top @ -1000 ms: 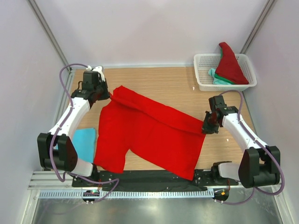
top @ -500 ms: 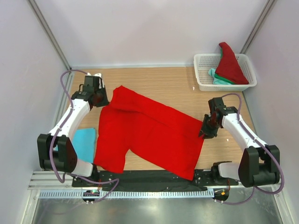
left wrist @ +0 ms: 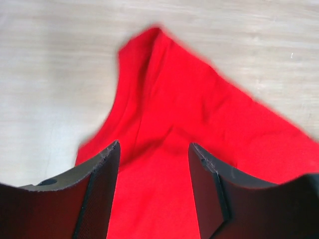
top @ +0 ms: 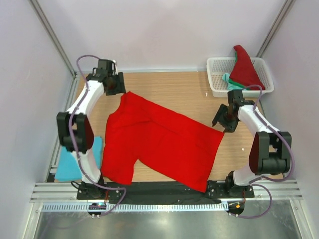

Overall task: Fold and stack the t-shirts
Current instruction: Fold the tshirt

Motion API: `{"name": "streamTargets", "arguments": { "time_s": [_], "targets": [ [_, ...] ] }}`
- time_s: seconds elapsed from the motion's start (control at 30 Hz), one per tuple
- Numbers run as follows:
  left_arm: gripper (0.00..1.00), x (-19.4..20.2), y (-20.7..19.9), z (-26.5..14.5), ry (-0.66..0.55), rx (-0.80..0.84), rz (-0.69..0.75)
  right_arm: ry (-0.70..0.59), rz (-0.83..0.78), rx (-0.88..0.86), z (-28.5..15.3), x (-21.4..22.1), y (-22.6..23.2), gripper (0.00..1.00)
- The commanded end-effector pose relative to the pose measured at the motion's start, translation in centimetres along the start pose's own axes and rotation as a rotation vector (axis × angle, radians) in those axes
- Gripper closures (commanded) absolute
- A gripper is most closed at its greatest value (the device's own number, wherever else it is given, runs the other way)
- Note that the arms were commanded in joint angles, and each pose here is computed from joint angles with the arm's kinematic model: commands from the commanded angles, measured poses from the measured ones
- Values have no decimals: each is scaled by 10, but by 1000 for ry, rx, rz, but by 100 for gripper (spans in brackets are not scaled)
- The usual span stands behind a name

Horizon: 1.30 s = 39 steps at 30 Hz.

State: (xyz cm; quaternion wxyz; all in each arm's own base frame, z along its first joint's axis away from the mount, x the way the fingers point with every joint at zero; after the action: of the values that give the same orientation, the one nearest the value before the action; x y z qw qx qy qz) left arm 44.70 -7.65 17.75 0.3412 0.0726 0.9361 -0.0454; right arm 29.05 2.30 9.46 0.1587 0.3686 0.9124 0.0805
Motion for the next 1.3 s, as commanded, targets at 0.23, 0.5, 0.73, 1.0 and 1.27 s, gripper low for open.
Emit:
{"name": "streamTargets", "arguments": {
  "time_s": [0.23, 0.5, 0.73, 1.0, 1.27],
  "targets": [
    [42, -35, -3, 113, 49, 80, 22, -45, 97, 11, 31, -48, -11, 33],
    [42, -2, 3, 146, 140, 48, 0, 12, 94, 3, 49, -41, -17, 33],
    [55, 13, 5, 153, 156, 32, -9, 100, 109, 8, 58, -13, -26, 31],
    [100, 16, 13, 167, 155, -1, -28, 55, 123, 43, 77, -27, -27, 71],
    [100, -40, 33, 182, -42, -1, -138, -66, 181, 6, 82, -100, 19, 99]
  ]
}}
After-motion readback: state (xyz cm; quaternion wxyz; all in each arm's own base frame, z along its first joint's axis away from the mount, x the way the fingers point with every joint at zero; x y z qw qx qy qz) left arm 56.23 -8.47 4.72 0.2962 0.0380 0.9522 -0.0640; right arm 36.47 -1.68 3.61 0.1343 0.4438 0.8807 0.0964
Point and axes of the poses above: each gripper's point midway between its finger pads, its own z axis out along the fingers, its own y axis along the line the jaws close on, x = y × z, the point moved 2 cm from there along -z, back along the fingers, and after that the axes turned 15 degrees about z, right-handed, at the moved point
